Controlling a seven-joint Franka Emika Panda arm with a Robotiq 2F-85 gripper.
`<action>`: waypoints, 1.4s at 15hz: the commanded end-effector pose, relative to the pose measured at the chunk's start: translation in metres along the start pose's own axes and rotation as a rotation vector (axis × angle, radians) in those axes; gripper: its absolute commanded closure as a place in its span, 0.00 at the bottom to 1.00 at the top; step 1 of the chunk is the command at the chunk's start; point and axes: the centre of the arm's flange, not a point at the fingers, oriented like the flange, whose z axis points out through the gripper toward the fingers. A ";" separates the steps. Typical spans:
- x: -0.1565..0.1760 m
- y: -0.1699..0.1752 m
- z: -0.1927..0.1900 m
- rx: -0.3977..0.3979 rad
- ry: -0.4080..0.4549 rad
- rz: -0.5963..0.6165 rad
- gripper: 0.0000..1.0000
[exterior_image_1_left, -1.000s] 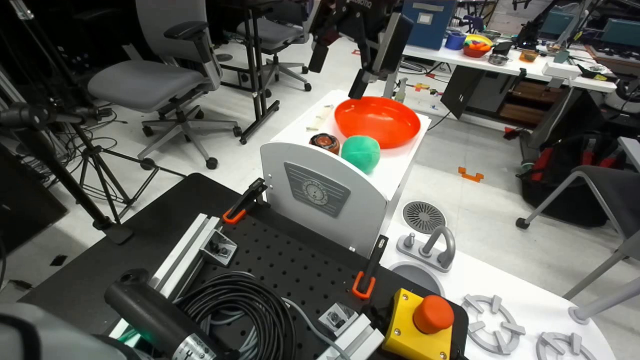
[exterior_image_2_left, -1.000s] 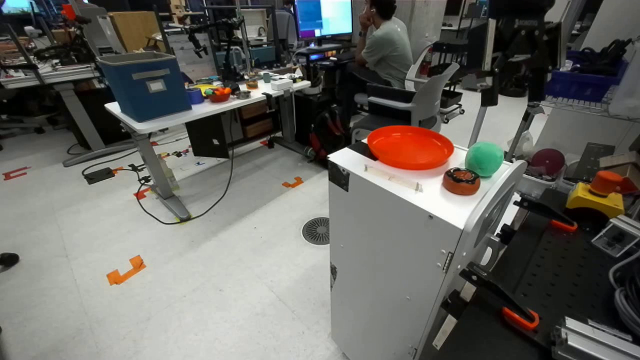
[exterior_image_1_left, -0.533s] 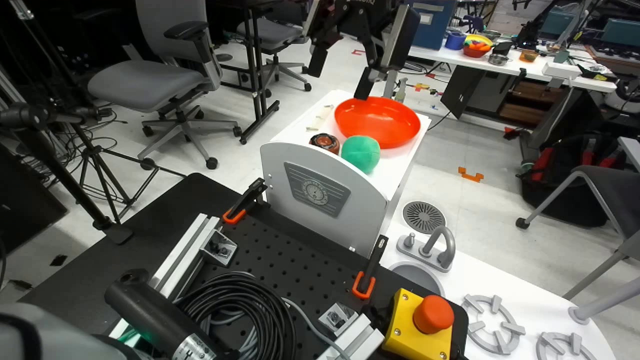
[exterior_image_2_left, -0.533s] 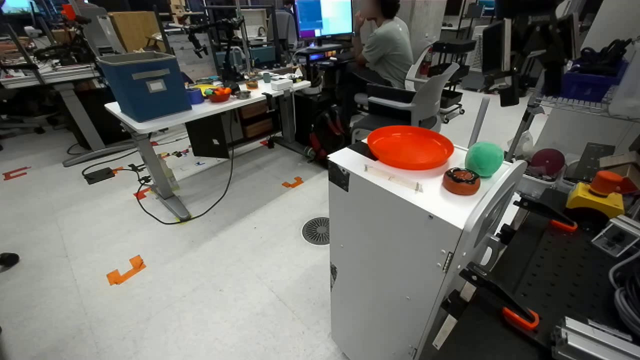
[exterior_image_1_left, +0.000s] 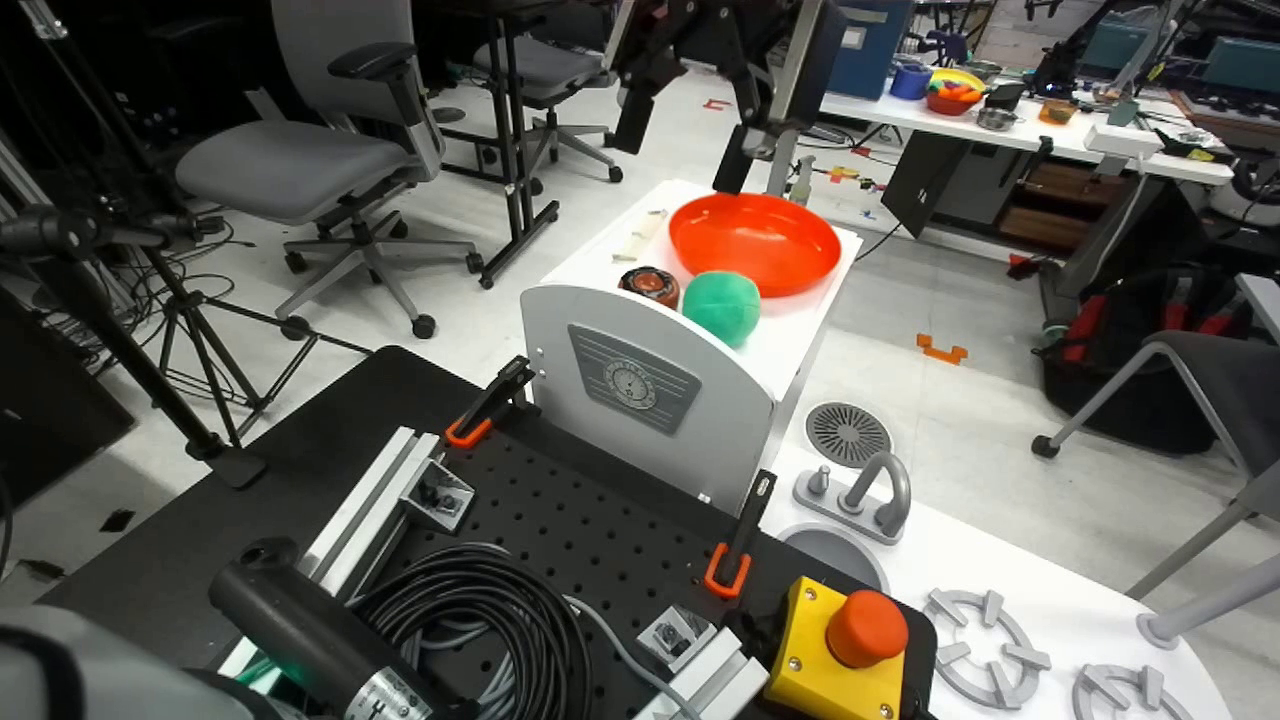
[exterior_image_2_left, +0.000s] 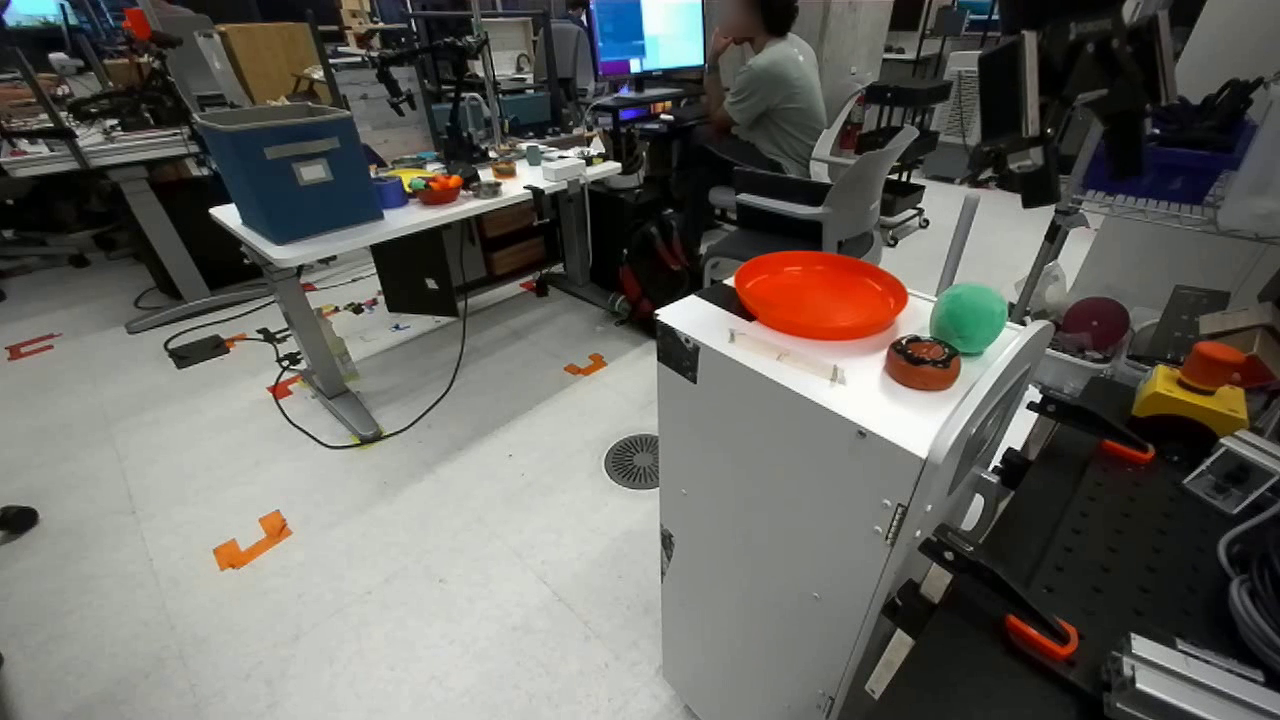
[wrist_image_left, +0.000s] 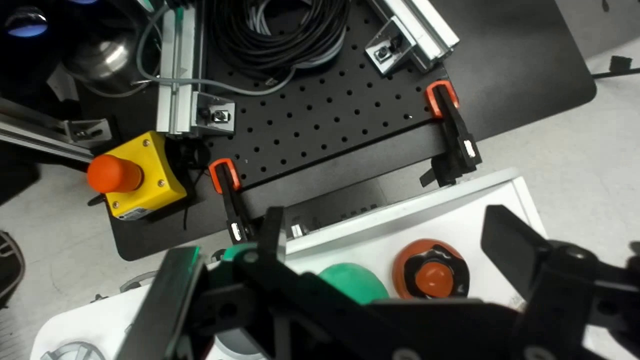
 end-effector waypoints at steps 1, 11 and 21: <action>0.000 -0.006 -0.015 -0.103 -0.062 -0.002 0.00; -0.001 -0.007 -0.023 -0.168 -0.098 0.003 0.00; 0.005 -0.012 -0.029 -0.188 -0.162 -0.085 0.00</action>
